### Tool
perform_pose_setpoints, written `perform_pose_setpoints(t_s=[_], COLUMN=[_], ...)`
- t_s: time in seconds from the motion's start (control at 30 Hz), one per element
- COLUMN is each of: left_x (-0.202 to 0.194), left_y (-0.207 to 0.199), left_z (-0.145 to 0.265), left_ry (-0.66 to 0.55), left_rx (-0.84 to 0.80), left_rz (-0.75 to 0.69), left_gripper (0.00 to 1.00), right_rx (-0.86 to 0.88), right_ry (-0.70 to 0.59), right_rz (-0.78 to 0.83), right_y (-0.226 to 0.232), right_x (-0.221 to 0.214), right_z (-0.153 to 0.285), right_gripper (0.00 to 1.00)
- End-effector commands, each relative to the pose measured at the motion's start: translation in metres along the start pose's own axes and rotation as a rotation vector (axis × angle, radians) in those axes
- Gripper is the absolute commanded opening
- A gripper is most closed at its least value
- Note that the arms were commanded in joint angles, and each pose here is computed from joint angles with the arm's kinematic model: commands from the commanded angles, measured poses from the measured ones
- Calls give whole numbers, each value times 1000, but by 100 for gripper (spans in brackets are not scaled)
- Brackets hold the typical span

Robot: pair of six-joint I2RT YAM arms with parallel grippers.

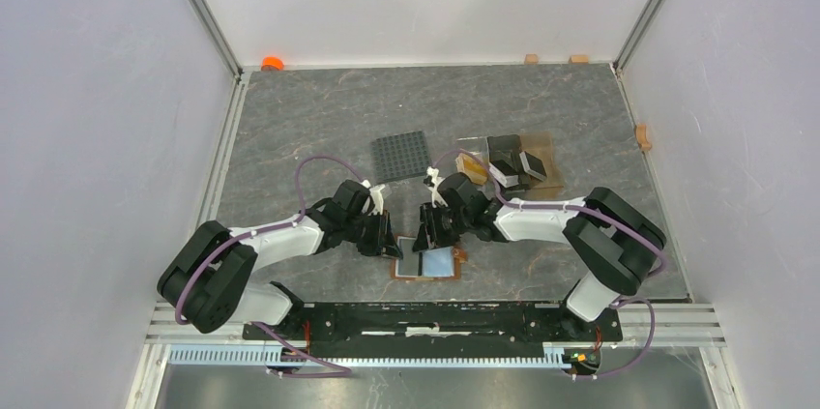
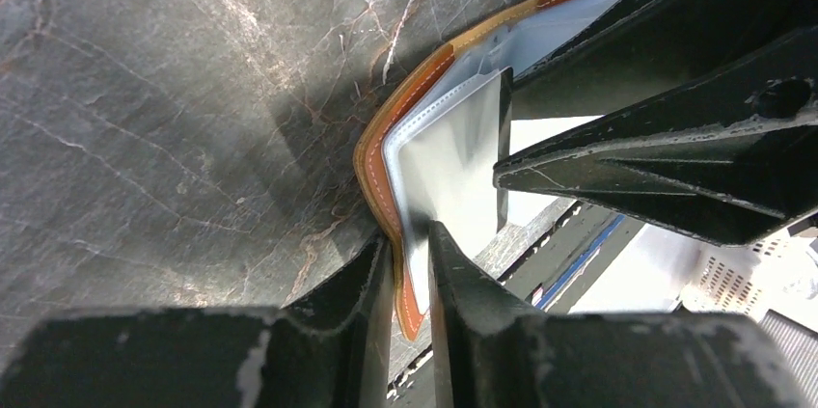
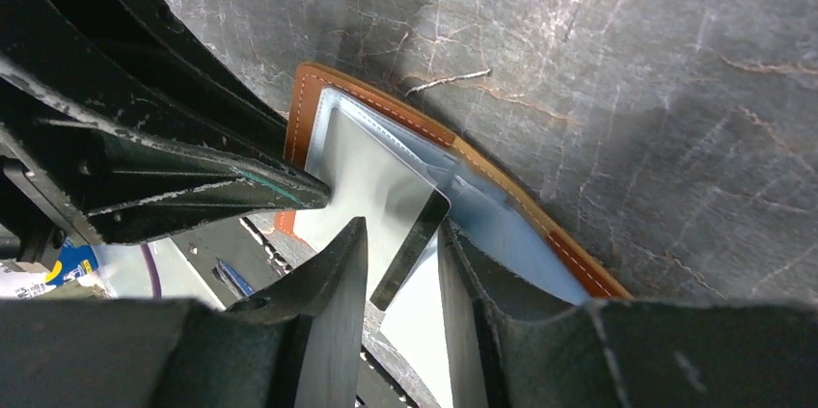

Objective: Put the credit cards into the card holder
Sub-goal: Insert the credit card into the card holder, then turn over the card slot in the card holder.

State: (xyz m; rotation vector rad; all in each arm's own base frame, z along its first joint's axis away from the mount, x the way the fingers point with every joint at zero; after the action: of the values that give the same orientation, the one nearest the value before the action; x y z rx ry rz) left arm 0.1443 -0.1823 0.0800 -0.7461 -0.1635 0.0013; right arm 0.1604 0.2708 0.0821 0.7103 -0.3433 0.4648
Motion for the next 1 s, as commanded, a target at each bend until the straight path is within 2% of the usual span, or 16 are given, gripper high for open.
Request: perform_pose_setpoints(t_s=[0.0, 0.2, 0.4, 0.63, 0.77, 0.97], left_x=[9, 10, 8, 8, 8, 8], left_y=[-16, -18, -17, -7, -4, -5], left_z=[1, 1, 2, -2, -3, -3], left_ry=[-22, -20, -23, -41, -42, -45], left_rx=[-86, -99, -95, -33, -12, -11], left_rz=[-59, -59, -50, -26, -12, -9], left_gripper=[26, 30, 35, 17, 15, 15], right_rx=[-13, 7, 43, -91, -182, -227], right_ry=[-10, -11, -69, -84, -84, -101], right_rz=[39, 33, 25, 57, 92, 87], right_y=[5, 10, 16, 7, 0, -5], right_x=[8, 7, 12, 11, 9, 0], right_z=[-6, -10, -5, 9, 24, 40], right_gripper=[38, 38, 39, 41, 44, 45])
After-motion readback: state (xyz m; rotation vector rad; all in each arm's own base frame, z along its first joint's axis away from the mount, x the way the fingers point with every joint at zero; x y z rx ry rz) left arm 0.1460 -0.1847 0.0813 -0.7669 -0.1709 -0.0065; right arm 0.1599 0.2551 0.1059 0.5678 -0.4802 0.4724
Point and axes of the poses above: each gripper's point midway between its finger pads, its own z axis back along the fingers, its own y axis along the line the jaws close on, x = y × z, the point moved 8 cm from there along z, back along the fingers, and after that the axes turned 11 degrees about z, right-handed, at the moved point
